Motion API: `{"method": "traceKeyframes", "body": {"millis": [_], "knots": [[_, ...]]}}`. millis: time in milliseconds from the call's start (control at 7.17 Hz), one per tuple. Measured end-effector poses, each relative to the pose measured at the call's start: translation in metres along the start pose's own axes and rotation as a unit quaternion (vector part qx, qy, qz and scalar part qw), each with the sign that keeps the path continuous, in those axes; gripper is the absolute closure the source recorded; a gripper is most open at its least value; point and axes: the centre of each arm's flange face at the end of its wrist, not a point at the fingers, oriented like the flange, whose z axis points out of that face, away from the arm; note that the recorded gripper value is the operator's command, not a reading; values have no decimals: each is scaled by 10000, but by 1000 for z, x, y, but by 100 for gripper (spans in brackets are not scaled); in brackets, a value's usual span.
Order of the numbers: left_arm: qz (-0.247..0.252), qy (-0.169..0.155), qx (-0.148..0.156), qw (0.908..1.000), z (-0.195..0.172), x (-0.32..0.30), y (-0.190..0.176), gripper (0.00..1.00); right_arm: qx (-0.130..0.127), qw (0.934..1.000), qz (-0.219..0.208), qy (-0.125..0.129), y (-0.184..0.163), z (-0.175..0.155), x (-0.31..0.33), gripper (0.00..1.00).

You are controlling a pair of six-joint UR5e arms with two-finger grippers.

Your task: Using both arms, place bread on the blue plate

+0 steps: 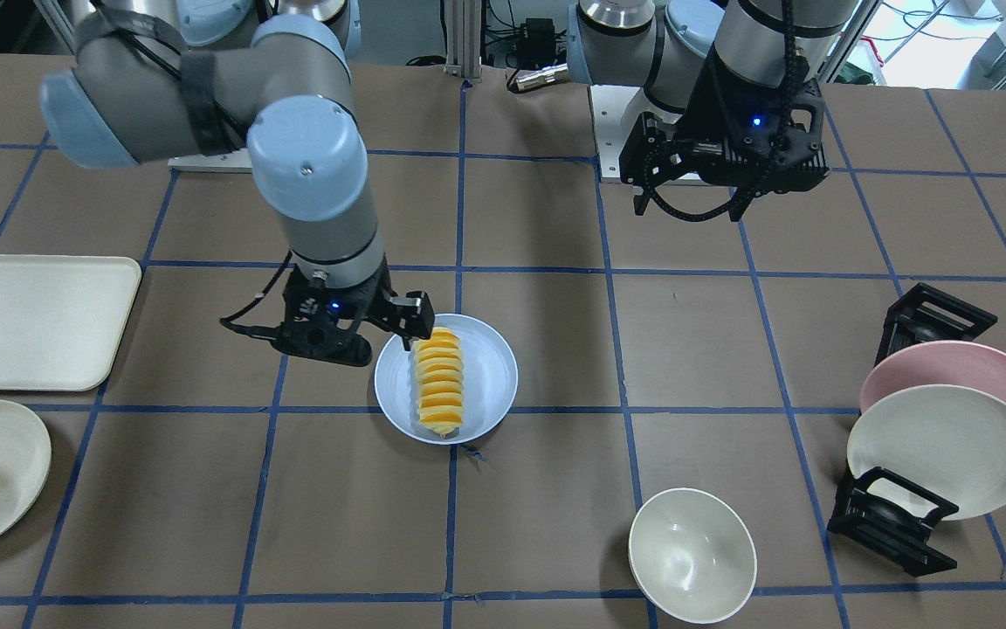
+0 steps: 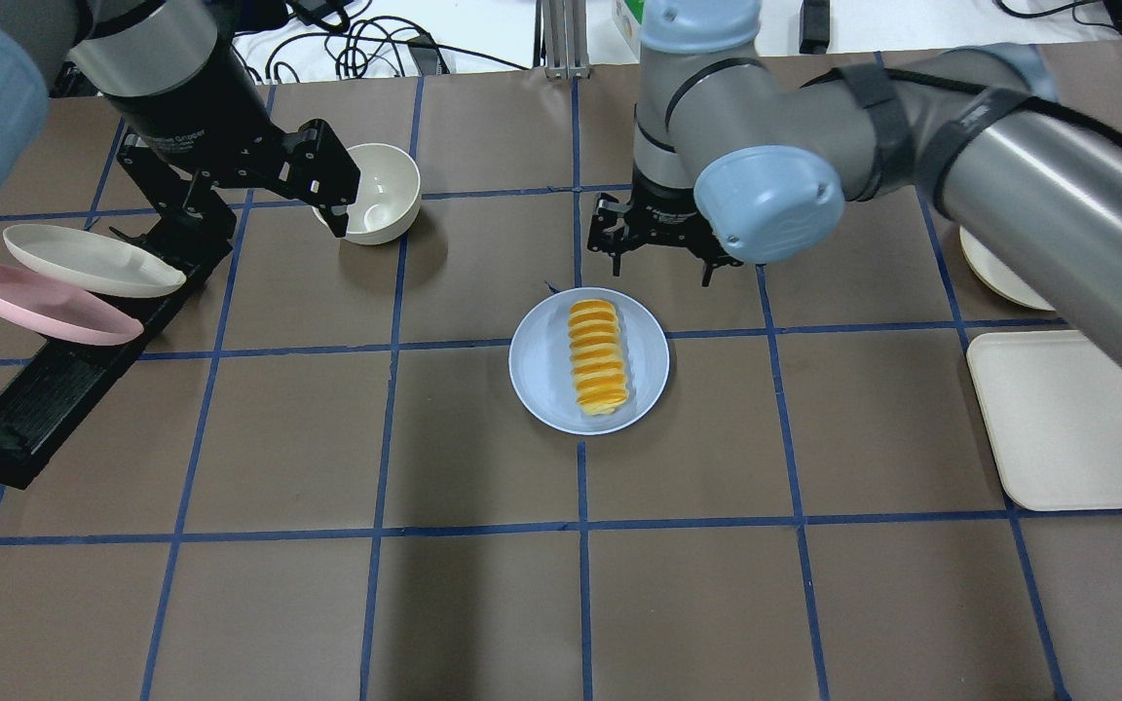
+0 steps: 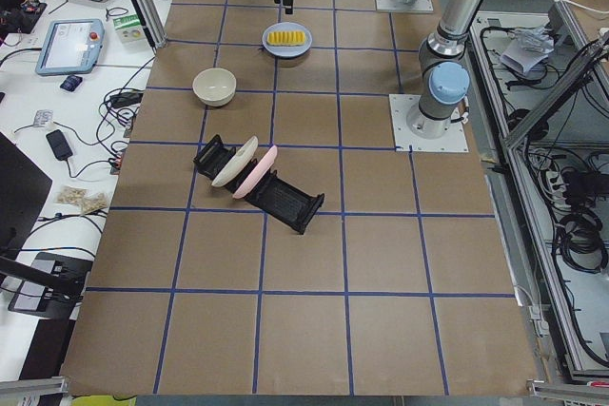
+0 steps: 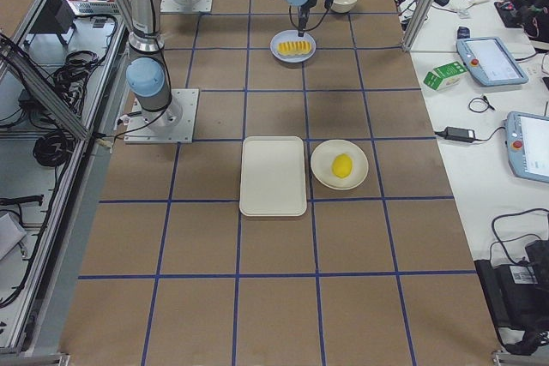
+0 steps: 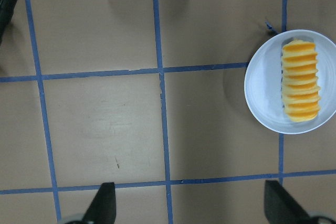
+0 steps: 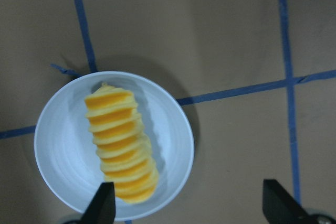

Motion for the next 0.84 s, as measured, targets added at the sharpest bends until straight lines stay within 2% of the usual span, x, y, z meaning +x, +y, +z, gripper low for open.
{"method": "traceKeyframes", "body": {"millis": [279, 558, 837], "knots": [[3, 34, 147, 9999, 1, -4, -14, 0, 15, 9998, 188, 50, 2, -51, 67, 0], [84, 50, 144, 9998, 7, -4, -23, 0, 22, 9989, 457, 72, 9, -77, 104, 0], [144, 64, 147, 9998, 7, 0, -21, 0, 114, 9985, 532, 47, 22, -96, 114, 0]]}}
